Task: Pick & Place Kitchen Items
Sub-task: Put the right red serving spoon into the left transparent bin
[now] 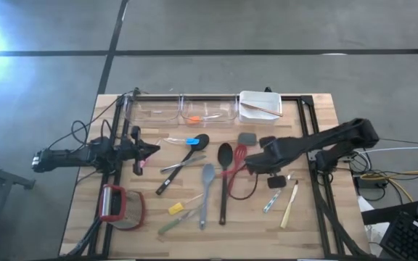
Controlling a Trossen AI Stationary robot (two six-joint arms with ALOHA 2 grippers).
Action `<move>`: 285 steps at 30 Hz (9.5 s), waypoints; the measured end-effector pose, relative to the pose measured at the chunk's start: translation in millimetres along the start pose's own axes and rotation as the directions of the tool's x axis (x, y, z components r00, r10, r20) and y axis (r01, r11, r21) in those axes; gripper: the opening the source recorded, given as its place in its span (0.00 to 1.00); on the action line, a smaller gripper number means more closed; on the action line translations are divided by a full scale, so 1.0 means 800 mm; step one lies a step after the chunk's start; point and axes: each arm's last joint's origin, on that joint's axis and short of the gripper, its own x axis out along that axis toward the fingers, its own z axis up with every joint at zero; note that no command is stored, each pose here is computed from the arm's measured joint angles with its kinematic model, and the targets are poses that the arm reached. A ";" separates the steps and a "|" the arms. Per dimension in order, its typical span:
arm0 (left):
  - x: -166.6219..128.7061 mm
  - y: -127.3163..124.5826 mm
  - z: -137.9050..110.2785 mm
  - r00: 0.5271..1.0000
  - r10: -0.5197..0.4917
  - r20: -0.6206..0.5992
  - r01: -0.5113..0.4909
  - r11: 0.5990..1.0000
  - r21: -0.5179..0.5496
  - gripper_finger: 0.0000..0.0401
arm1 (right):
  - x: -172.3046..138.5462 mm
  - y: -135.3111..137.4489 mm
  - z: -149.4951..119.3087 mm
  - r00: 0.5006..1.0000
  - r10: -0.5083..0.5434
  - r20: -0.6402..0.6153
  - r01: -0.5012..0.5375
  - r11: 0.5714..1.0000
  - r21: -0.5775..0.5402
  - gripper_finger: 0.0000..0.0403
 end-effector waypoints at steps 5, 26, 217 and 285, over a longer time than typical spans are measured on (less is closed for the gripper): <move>0.000 0.000 0.006 0.999 0.004 0.050 -0.003 1.000 -0.009 0.07 | -0.038 -0.017 0.001 0.951 0.000 0.310 -0.042 0.991 0.126 0.10; 0.026 0.003 0.100 0.968 0.135 0.214 -0.171 0.972 0.160 0.41 | -0.087 -0.151 0.103 0.688 -0.114 0.717 -0.092 0.966 0.242 0.10; 0.055 0.165 0.121 0.599 0.801 0.005 -0.801 0.599 0.005 0.12 | -0.073 -0.213 0.105 0.849 -0.276 0.451 0.098 0.920 0.380 0.32; 0.158 0.233 0.111 0.599 0.571 -0.562 -0.187 0.782 0.595 0.07 | -0.074 -0.214 0.108 0.831 -0.266 0.488 0.100 0.935 0.340 0.21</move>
